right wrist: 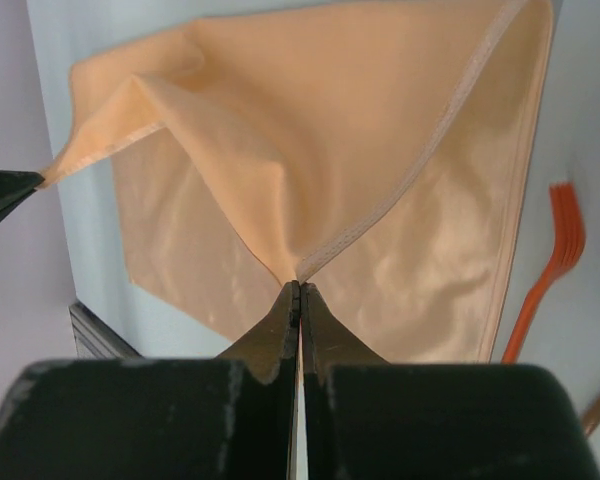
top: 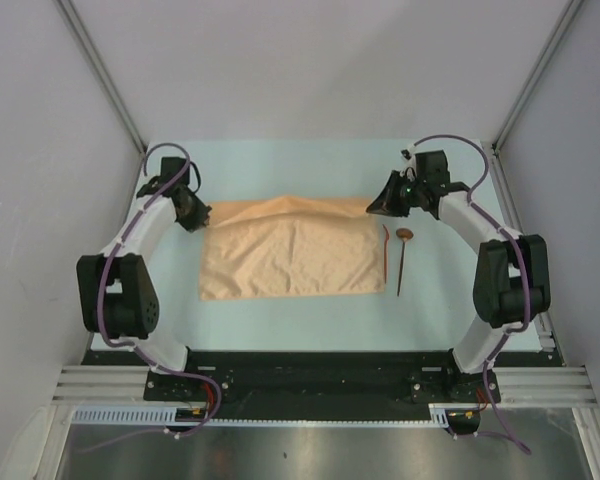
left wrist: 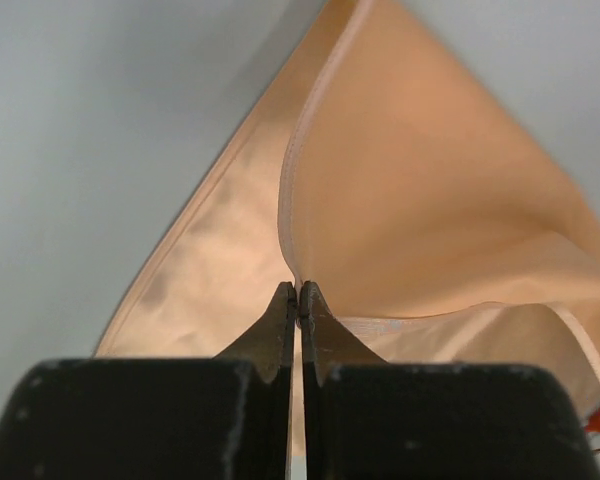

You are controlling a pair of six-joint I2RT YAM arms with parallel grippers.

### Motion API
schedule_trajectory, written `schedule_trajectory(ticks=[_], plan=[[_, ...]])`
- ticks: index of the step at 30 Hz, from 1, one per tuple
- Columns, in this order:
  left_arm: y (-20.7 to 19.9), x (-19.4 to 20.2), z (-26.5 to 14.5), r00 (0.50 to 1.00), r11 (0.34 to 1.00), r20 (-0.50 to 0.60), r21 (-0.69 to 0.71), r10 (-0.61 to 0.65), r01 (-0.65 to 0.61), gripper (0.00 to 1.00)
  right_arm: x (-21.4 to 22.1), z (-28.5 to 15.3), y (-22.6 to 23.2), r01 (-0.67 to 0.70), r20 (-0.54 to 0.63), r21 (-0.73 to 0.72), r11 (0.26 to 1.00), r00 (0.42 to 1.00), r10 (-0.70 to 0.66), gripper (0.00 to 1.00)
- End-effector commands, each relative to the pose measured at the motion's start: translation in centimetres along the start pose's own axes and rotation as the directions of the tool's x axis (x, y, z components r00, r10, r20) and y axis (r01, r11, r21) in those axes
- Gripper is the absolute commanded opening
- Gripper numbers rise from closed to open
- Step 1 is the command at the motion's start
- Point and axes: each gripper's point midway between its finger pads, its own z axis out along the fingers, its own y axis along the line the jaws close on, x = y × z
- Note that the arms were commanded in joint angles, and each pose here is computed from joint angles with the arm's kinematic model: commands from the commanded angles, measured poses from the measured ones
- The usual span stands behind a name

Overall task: Fold the napkin into a case and place the utensils inside
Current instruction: Fold and flatten the napkin at the center of the board.

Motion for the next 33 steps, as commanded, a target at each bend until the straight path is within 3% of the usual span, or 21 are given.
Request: schedule_trajectory(ticks=[1, 4, 11, 24, 33], plan=[[6.4, 6.2, -0.5, 0.988, 0.987, -0.154, -0.149, 0.032, -0.055, 0.0, 3.8, -2.4, 0.2, 0.03, -0.061, 0.016, 0.999, 0.998, -0.029, 0.0], [8.6, 8.4, -1.0, 0.984, 0.983, -0.176, -0.175, 0.029, -0.06, 0.0, 6.0, -3.0, -0.9, 0.053, -0.099, 0.067, 0.996, 0.994, -0.046, 0.0], [10.7, 8.5, -2.0, 0.987, 0.967, -0.151, -0.233, 0.064, -0.098, 0.0, 9.6, -4.2, -4.4, 0.068, -0.148, 0.17, 0.983, 0.988, -0.043, 0.0], [13.5, 11.0, -0.8, 0.966, 0.939, -0.235, -0.298, 0.103, -0.173, 0.0, 13.6, -4.2, -6.3, 0.032, -0.214, 0.198, 0.98, 0.977, 0.011, 0.0], [13.9, 11.3, -0.3, 0.967, 0.934, -0.235, -0.311, 0.102, -0.174, 0.0, 15.3, -3.0, -7.2, 0.022, -0.233, 0.224, 0.974, 0.972, 0.031, 0.0]])
